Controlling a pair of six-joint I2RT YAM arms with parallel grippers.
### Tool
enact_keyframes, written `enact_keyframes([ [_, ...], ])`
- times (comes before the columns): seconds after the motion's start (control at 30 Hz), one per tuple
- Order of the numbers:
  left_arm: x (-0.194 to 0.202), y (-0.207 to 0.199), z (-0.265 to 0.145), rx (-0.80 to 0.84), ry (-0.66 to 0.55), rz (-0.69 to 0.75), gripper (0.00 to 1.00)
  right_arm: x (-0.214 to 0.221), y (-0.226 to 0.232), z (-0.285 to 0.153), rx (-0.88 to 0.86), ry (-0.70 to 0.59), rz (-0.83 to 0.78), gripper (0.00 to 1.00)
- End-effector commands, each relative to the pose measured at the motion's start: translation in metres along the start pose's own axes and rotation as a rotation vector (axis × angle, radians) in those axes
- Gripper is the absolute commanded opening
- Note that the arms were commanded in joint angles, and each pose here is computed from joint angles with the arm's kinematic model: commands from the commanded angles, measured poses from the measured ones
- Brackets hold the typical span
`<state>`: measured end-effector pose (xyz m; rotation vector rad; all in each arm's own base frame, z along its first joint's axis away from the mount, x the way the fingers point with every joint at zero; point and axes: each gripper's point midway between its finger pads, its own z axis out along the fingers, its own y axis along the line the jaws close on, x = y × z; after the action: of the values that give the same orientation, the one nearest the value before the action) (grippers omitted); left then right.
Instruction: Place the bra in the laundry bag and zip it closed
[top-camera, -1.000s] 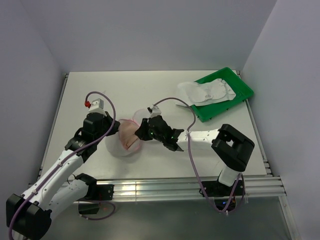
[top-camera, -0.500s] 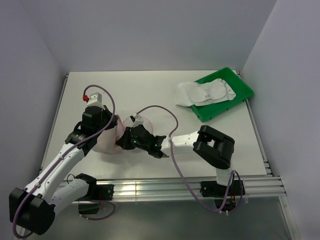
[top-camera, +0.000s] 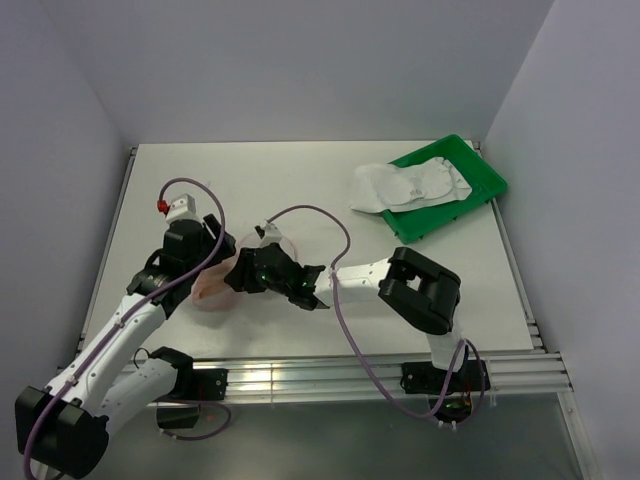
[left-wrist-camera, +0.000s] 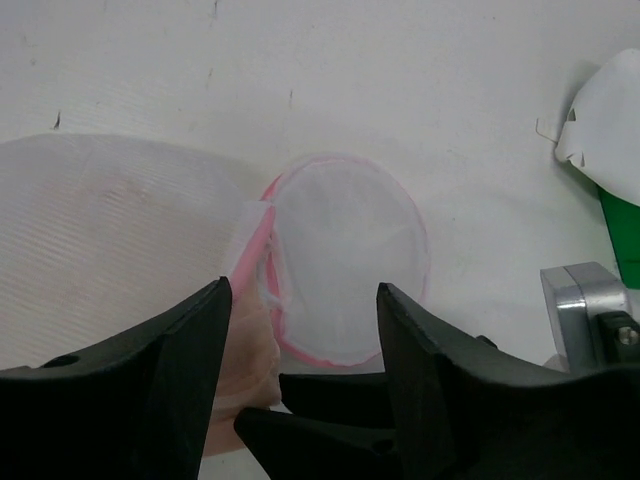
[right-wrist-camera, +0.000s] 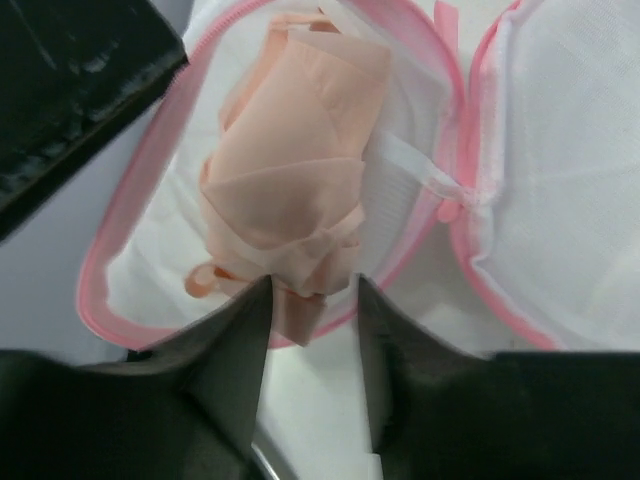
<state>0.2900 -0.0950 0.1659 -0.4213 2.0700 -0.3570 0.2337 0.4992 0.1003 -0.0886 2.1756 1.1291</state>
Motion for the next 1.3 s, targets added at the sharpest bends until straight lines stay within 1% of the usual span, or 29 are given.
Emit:
enact_keyframes([
  [0.0, -0.033, -0.015, -0.016, 0.036, -0.077, -0.019, 0.67, -0.016, 0.004, -0.005, 0.002, -0.021, -0.051, 0.49],
  [0.07, -0.042, -0.019, -0.027, 0.062, -0.108, -0.02, 0.72, -0.026, 0.002, -0.015, 0.002, -0.024, -0.088, 0.6],
  [0.1, -0.048, -0.022, -0.032, 0.072, -0.122, -0.023, 0.72, -0.028, 0.002, -0.019, 0.001, -0.02, -0.104, 0.7],
  [0.17, -0.056, -0.022, -0.042, 0.078, -0.143, -0.02, 0.73, -0.037, 0.003, -0.03, -0.002, -0.02, -0.157, 0.79],
  [0.2, -0.061, -0.024, -0.048, 0.083, -0.159, -0.021, 0.74, -0.04, 0.005, -0.034, -0.006, -0.02, -0.174, 0.86],
  [0.23, -0.066, -0.025, -0.054, 0.094, -0.175, -0.023, 0.74, -0.046, 0.012, -0.042, -0.026, -0.024, -0.209, 0.88],
  [0.33, -0.071, -0.028, -0.067, 0.121, -0.189, -0.014, 0.76, -0.054, 0.011, -0.059, -0.02, -0.023, -0.26, 0.89],
  [0.47, -0.066, -0.035, -0.081, 0.191, -0.17, 0.006, 0.78, -0.069, -0.005, -0.081, -0.023, -0.027, -0.252, 0.89],
  [0.5, -0.062, -0.036, -0.082, 0.21, -0.163, 0.009, 0.78, -0.082, -0.017, -0.084, 0.005, -0.051, -0.243, 0.88],
  [0.57, -0.056, -0.049, -0.093, 0.315, -0.148, 0.022, 0.78, -0.096, -0.037, -0.098, 0.056, -0.083, -0.247, 0.87],
  [0.6, -0.052, -0.054, -0.098, 0.365, -0.156, 0.026, 0.78, -0.112, -0.054, -0.104, 0.097, -0.116, -0.229, 0.87],
  [0.63, -0.048, -0.058, -0.101, 0.405, -0.149, 0.035, 0.78, -0.119, -0.064, -0.113, 0.115, -0.135, -0.214, 0.86],
  [0.67, -0.04, -0.068, -0.107, 0.477, -0.118, 0.053, 0.78, -0.126, -0.074, -0.119, 0.136, -0.154, -0.204, 0.84],
  [0.73, -0.031, -0.074, -0.113, 0.548, -0.105, 0.078, 0.79, -0.149, -0.102, -0.136, 0.202, -0.223, -0.169, 0.83],
  [0.77, -0.023, -0.079, -0.117, 0.595, -0.075, 0.097, 0.79, -0.157, -0.112, -0.142, 0.227, -0.247, -0.157, 0.82],
  [0.8, -0.021, -0.081, -0.12, 0.616, -0.069, 0.105, 0.79, -0.165, -0.122, -0.148, 0.251, -0.268, -0.149, 0.81],
  [0.83, -0.019, -0.084, -0.124, 0.642, -0.069, 0.128, 0.8, -0.183, -0.14, -0.16, 0.301, -0.318, -0.136, 0.81],
  [0.93, -0.01, -0.092, -0.134, 0.726, -0.037, 0.179, 0.82, -0.211, -0.171, -0.178, 0.418, -0.374, -0.146, 0.79],
  [0.97, -0.007, -0.093, -0.135, 0.742, -0.028, 0.19, 0.82, -0.222, -0.193, -0.189, 0.492, -0.387, -0.133, 0.77],
  [1.03, 0.001, -0.097, -0.138, 0.792, -0.006, 0.212, 0.85, -0.242, -0.222, -0.199, 0.576, -0.388, -0.128, 0.73],
  [1.1, 0.007, -0.099, -0.139, 0.819, 0.013, 0.221, 0.86, -0.258, -0.244, -0.2, 0.655, -0.377, -0.119, 0.68],
  [1.13, 0.008, -0.099, -0.14, 0.828, 0.014, 0.224, 0.87, -0.262, -0.254, -0.201, 0.683, -0.374, -0.12, 0.6],
  [1.17, 0.01, -0.099, -0.139, 0.832, 0.02, 0.225, 0.87, -0.271, -0.265, -0.205, 0.7, -0.379, -0.104, 0.54],
  [1.2, 0.011, -0.099, -0.14, 0.84, 0.025, 0.231, 0.88, -0.279, -0.273, -0.2, 0.709, -0.372, -0.093, 0.51],
  [1.23, 0.011, -0.099, -0.141, 0.842, 0.024, 0.237, 0.88, -0.277, -0.283, -0.2, 0.732, -0.347, -0.08, 0.5],
  [1.27, 0.013, -0.099, -0.14, 0.84, 0.027, 0.238, 0.88, -0.278, -0.301, -0.198, 0.761, -0.326, -0.062, 0.5],
])
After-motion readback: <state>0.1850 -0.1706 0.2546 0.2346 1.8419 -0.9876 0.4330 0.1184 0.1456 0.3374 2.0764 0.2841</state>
